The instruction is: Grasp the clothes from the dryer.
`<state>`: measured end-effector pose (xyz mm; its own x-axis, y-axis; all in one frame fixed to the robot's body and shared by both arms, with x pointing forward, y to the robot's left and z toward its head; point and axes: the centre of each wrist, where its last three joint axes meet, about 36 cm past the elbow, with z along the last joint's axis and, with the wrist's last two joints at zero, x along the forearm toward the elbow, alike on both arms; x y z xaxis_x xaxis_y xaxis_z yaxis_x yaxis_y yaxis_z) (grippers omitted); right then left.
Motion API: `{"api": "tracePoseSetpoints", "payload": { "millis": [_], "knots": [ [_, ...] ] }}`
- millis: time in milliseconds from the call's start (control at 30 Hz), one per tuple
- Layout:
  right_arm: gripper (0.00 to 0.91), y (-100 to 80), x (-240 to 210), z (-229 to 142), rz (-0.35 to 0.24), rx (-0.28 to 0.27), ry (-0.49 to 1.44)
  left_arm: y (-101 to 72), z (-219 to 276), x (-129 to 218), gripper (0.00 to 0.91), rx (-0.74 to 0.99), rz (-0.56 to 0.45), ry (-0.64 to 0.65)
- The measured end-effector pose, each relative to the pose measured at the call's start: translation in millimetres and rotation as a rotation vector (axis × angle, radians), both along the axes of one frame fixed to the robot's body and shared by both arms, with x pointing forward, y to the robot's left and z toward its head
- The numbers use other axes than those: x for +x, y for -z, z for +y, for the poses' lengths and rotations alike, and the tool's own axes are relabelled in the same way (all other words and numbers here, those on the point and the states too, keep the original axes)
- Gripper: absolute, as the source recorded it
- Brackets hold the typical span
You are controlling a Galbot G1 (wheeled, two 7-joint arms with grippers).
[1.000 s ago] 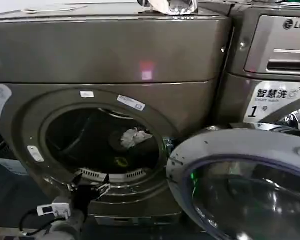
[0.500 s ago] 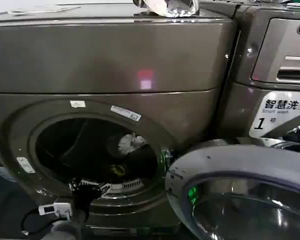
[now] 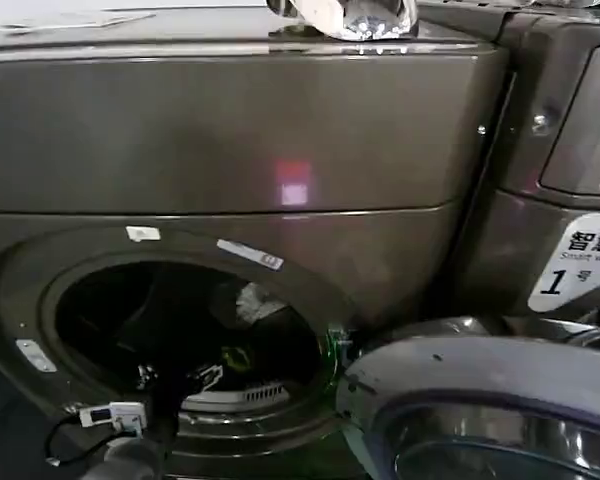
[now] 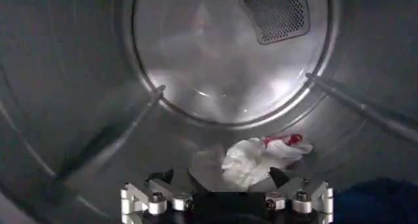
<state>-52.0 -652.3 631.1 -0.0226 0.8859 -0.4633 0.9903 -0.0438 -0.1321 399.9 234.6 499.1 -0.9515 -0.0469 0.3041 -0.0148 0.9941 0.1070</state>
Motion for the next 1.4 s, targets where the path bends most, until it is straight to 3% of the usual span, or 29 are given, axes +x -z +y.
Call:
{"api": "tracePoseSetpoints", "payload": {
  "millis": [167, 400, 567, 867, 1100, 1400],
  "knots": [
    [0.907, -0.7, 4.7, 0.7, 0.009, -0.003, -0.011, 2.1, 4.0, 4.6, 0.907, 0.114, 0.027, 0.071],
    [0.907, -0.3, 4.9, 0.9, 0.019, -0.002, -0.014, -4.3, 9.0, 17.7, 0.907, 0.428, 0.135, 0.189],
    [0.907, -2.0, 5.5, -0.7, 0.022, -0.003, -0.016, -18.4, 15.7, 28.6, 0.907, 0.608, 0.167, 0.252],
    [0.907, -5.8, 5.6, -0.7, 0.034, -0.011, -0.020, -41.4, 17.8, 51.8, 0.907, 0.957, 0.164, 0.529],
    [0.907, -10.4, 5.7, -1.4, 0.037, -0.020, -0.021, -54.9, 19.8, 69.0, 0.907, 1.153, 0.247, 0.666],
    [0.907, -7.7, 8.3, -2.1, 0.038, -0.016, -0.025, -58.8, 17.2, 98.9, 0.907, 1.275, 0.332, 0.783]
  ]
}}
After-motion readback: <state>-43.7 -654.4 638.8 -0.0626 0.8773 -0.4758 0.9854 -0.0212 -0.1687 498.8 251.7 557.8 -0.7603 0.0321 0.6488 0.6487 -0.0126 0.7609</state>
